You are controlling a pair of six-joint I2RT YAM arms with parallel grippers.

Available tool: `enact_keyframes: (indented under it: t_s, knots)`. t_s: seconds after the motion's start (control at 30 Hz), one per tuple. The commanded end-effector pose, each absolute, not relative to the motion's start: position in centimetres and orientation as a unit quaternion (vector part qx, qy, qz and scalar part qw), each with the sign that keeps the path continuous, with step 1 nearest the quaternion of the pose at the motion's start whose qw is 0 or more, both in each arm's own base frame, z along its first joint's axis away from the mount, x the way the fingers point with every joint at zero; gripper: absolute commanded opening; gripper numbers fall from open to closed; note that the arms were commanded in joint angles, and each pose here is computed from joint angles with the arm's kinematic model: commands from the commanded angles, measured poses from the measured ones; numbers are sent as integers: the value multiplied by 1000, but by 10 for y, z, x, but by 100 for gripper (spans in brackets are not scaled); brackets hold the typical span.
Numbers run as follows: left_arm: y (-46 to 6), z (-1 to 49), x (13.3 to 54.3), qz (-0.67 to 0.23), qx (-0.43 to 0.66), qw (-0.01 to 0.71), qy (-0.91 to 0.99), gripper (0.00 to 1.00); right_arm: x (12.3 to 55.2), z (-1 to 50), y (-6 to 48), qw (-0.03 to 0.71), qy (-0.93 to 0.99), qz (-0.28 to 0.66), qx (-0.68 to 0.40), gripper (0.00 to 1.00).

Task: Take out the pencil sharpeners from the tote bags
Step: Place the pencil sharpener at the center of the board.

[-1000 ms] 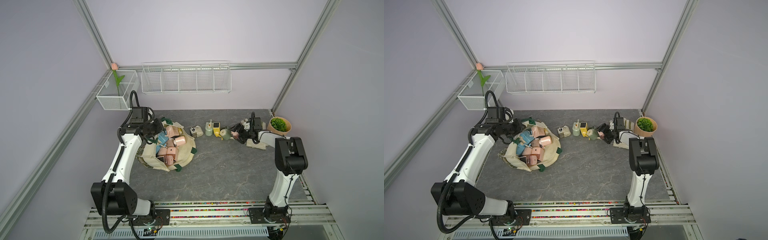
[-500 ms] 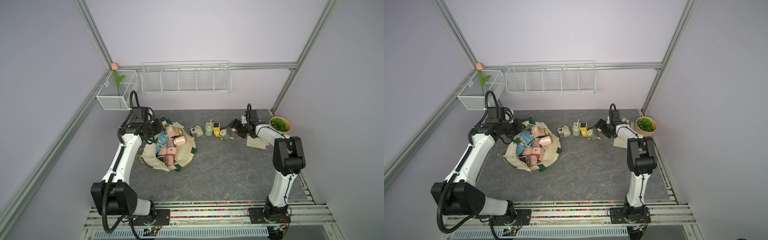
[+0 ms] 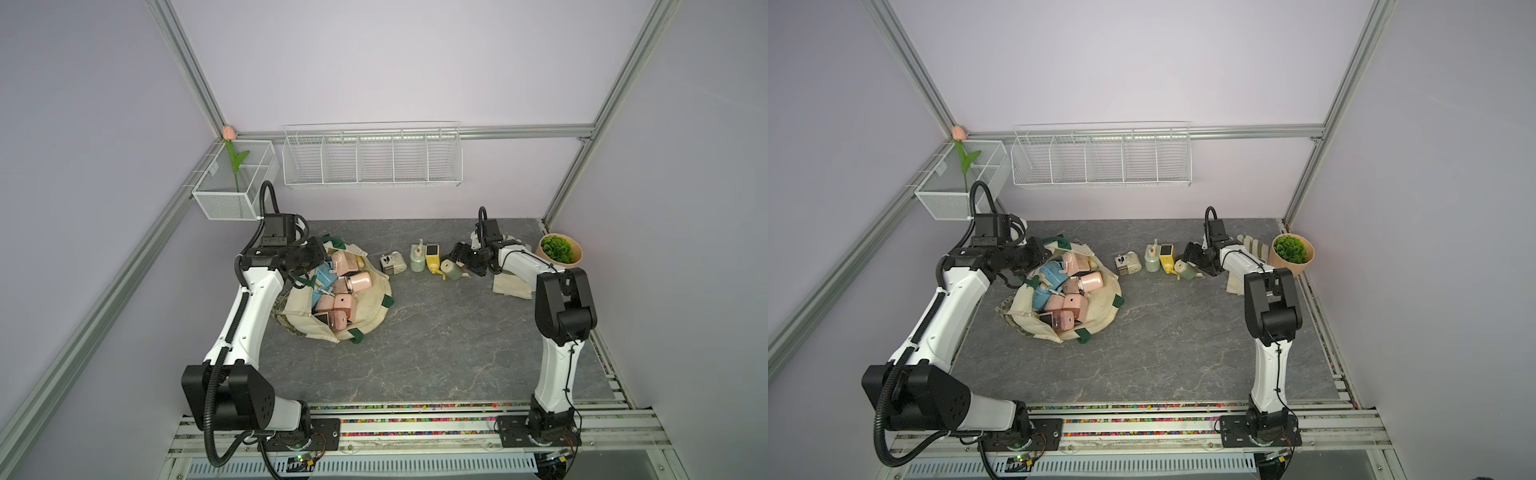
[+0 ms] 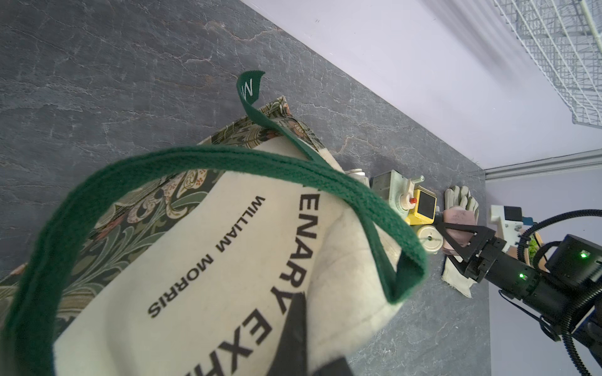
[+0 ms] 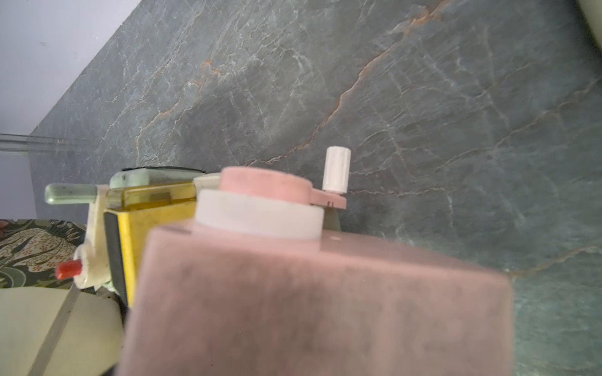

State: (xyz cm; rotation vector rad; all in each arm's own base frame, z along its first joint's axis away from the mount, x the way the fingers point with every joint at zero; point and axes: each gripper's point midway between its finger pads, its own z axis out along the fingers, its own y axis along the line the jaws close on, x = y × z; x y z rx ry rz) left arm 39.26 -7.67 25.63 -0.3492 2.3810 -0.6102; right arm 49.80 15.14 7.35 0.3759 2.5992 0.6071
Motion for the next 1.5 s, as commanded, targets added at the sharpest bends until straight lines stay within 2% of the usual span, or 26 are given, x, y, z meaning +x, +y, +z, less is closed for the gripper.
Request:
enact_keyframes:
  t_s: [0.0, 0.37, 0.57, 0.7, 1.03, 1.23, 1.47]
  knots:
    - [-80, 261, 386, -244, -128, 320, 907, 0, 496, 88, 145, 235, 936, 229, 127, 89]
    - [-81, 262, 385, -245, -127, 320, 906, 0, 489, 116, 134, 243, 922, 273, 131, 90]
    - [-81, 261, 385, -243, -127, 320, 907, 0, 487, 112, 134, 237, 924, 269, 133, 90]
    - [-80, 261, 385, -243, -128, 320, 907, 0, 482, 119, 127, 261, 926, 239, 128, 90]
    - [-80, 261, 385, -243, -128, 320, 907, 0, 468, 130, 133, 265, 922, 258, 117, 90]
    - [-80, 262, 385, -243, -128, 321, 906, 0, 456, 158, 156, 289, 909, 291, 70, 93]
    - [-80, 261, 385, -242, -127, 320, 907, 0, 406, 202, 237, 318, 887, 328, -61, 100]
